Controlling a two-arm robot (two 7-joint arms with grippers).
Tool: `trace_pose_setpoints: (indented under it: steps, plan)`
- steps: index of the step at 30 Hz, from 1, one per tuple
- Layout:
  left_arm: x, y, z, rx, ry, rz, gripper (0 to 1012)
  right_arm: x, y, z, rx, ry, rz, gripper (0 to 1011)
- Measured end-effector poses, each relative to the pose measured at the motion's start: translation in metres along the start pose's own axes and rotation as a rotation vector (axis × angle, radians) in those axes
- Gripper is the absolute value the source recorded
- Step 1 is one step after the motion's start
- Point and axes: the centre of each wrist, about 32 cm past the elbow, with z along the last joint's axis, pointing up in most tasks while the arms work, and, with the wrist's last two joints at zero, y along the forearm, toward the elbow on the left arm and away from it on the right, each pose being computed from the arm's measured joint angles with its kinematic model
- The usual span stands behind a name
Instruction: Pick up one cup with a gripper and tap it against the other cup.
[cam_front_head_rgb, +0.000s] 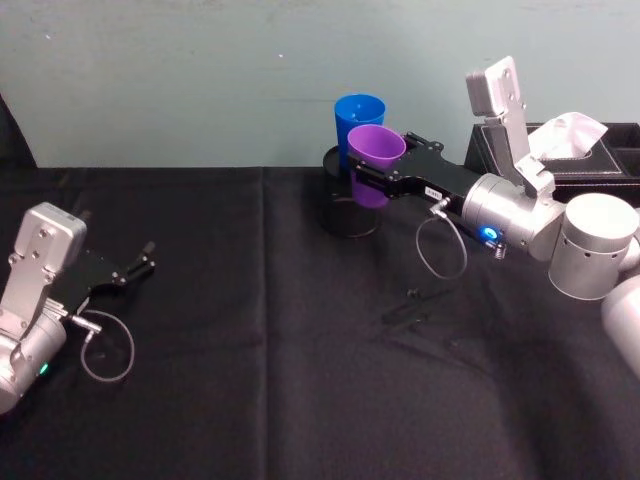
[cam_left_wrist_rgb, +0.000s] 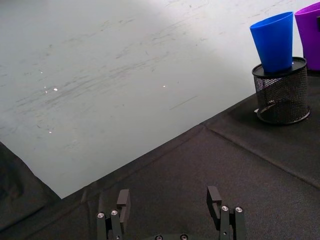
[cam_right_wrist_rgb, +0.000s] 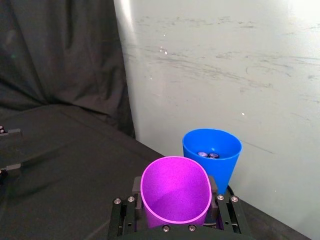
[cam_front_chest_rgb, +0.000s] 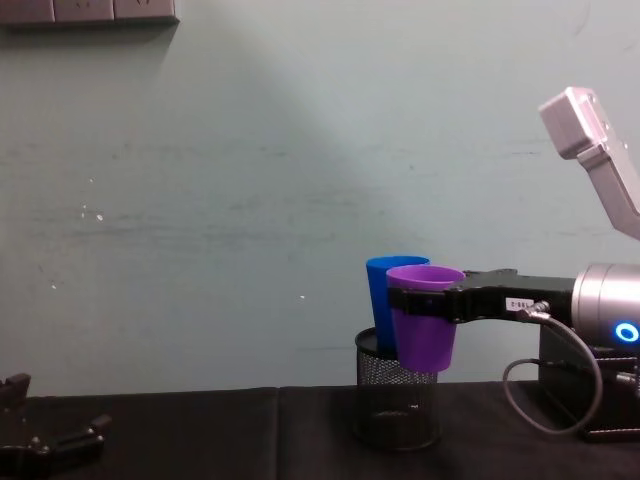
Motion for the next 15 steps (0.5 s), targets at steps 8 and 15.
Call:
trace_pose_setpoints:
  steps: [8,15]
  plan:
    - [0.0000,0.0000,0.0000,0.000,0.000,0.000,1000,0.002,0.007,0.001,0.005,0.001,0.008,723]
    - [0.0000,0.0000,0.0000,0.000,0.000,0.000,1000,0.006,0.013,0.000,0.002,0.005,0.012,723]
